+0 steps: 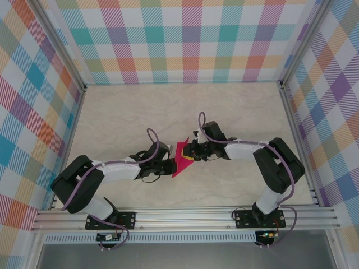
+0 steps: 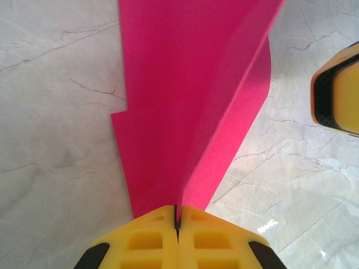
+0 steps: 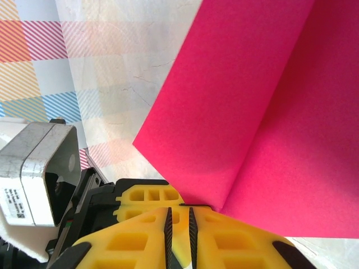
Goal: Fold a paper plane with a square sheet of paper (pick it up from the middle)
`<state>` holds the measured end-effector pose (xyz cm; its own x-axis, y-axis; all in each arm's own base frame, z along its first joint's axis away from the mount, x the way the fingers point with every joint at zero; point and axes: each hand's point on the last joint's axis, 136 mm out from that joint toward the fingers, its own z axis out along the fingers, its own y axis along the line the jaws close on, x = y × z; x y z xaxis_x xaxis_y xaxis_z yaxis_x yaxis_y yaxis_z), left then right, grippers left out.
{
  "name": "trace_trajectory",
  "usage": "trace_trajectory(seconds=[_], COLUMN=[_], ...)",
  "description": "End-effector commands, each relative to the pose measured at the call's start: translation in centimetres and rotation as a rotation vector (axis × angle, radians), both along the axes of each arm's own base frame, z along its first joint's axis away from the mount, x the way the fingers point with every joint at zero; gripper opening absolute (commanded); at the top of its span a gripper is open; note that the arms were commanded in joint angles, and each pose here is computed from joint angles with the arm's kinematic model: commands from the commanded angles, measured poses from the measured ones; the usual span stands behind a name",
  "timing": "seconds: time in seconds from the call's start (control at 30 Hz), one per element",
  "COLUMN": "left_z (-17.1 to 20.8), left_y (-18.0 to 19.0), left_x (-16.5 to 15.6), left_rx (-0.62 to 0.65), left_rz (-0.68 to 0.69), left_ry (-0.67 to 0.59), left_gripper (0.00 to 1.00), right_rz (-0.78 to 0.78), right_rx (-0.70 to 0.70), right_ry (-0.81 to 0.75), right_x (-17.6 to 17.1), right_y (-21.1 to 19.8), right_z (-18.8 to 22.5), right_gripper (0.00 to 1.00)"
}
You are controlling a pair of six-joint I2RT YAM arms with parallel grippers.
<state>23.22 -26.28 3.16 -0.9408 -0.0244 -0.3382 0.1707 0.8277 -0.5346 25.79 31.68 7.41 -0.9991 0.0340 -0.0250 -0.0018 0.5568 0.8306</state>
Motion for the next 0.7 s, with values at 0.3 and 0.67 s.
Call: trace_trajectory(seconds=[0.3,0.67], left_z=[-0.17,-0.27], left_y=[-0.99,-0.58], left_x=[0.6,0.76], left_rx=[-0.115,-0.161], left_rz=[-0.042,-0.059], left_ry=[0.035,0.074], left_gripper=[0.0,0.01], right_rz=[0.027,0.023], right_rx=[0.017,-0.002], right_ry=[-0.02,-0.012], right_x=[-0.81,-0.75], right_y=[0.11,0.31], right_z=[0.78,0.06], right_gripper=[0.18,0.18])
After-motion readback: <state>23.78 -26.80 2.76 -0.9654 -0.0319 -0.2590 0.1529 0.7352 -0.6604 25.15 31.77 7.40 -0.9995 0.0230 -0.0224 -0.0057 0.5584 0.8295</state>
